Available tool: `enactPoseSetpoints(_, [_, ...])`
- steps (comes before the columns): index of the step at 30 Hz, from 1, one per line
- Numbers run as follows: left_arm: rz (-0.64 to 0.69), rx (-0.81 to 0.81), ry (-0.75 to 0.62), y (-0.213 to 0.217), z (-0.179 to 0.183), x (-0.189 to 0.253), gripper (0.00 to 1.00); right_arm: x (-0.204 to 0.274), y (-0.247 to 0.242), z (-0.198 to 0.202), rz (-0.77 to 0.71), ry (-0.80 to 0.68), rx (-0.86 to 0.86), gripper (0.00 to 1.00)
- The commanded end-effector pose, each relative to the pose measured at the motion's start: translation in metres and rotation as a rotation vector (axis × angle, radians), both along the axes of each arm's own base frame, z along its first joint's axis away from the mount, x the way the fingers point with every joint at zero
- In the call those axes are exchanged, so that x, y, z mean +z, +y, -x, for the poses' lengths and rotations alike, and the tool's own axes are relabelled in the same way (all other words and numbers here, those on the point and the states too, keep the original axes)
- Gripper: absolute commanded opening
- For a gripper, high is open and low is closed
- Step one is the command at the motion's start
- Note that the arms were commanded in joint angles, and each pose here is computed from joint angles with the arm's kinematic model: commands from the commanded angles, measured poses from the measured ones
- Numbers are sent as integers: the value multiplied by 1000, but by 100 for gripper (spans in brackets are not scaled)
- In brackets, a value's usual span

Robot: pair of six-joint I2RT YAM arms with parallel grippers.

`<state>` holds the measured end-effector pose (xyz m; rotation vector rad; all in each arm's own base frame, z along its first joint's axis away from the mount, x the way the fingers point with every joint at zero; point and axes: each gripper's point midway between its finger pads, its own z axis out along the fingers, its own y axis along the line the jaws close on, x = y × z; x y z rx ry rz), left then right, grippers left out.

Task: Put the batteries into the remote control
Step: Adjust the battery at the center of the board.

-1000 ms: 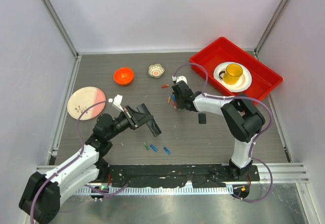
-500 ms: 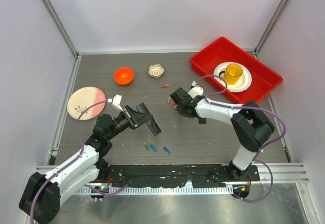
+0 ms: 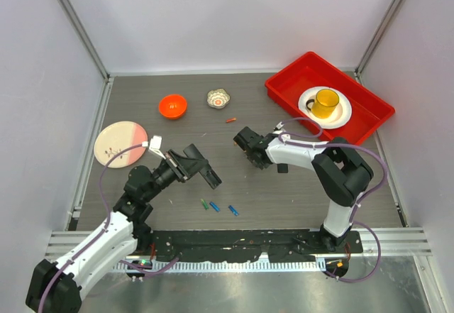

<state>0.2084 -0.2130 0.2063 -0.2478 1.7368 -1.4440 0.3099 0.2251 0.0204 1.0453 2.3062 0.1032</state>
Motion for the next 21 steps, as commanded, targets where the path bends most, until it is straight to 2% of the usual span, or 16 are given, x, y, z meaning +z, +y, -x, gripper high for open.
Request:
enactPoseSetpoints(1, [-17,22,-11,3,-3,-3,0,-7,-18,4,98,17,-27,16])
enactPoseSetpoints(3, [-18,24,-4,3,-3,-5,0,-9,-21,7,113,26,-17,24])
enactPoseSetpoints(12, [-1,11,14,0,-4,-7,0,1,-18,7,99,11,38,42])
enactPoseSetpoints(14, [0,10,12,0,-4,-7,0,14,-17,5,133,-19,101,43])
enactPoseSetpoints(18, [-2,6,9,0,-2,-7,0,54,-21,0,213,-119,275,54])
enactPoseSetpoints(19, [-3,5,11,0,-2,-8,0,64,-21,-5,279,-148,399,54])
enactPoseSetpoints(21, [-4,6,10,0,-3,-9,0,68,-18,-1,322,-167,561,59])
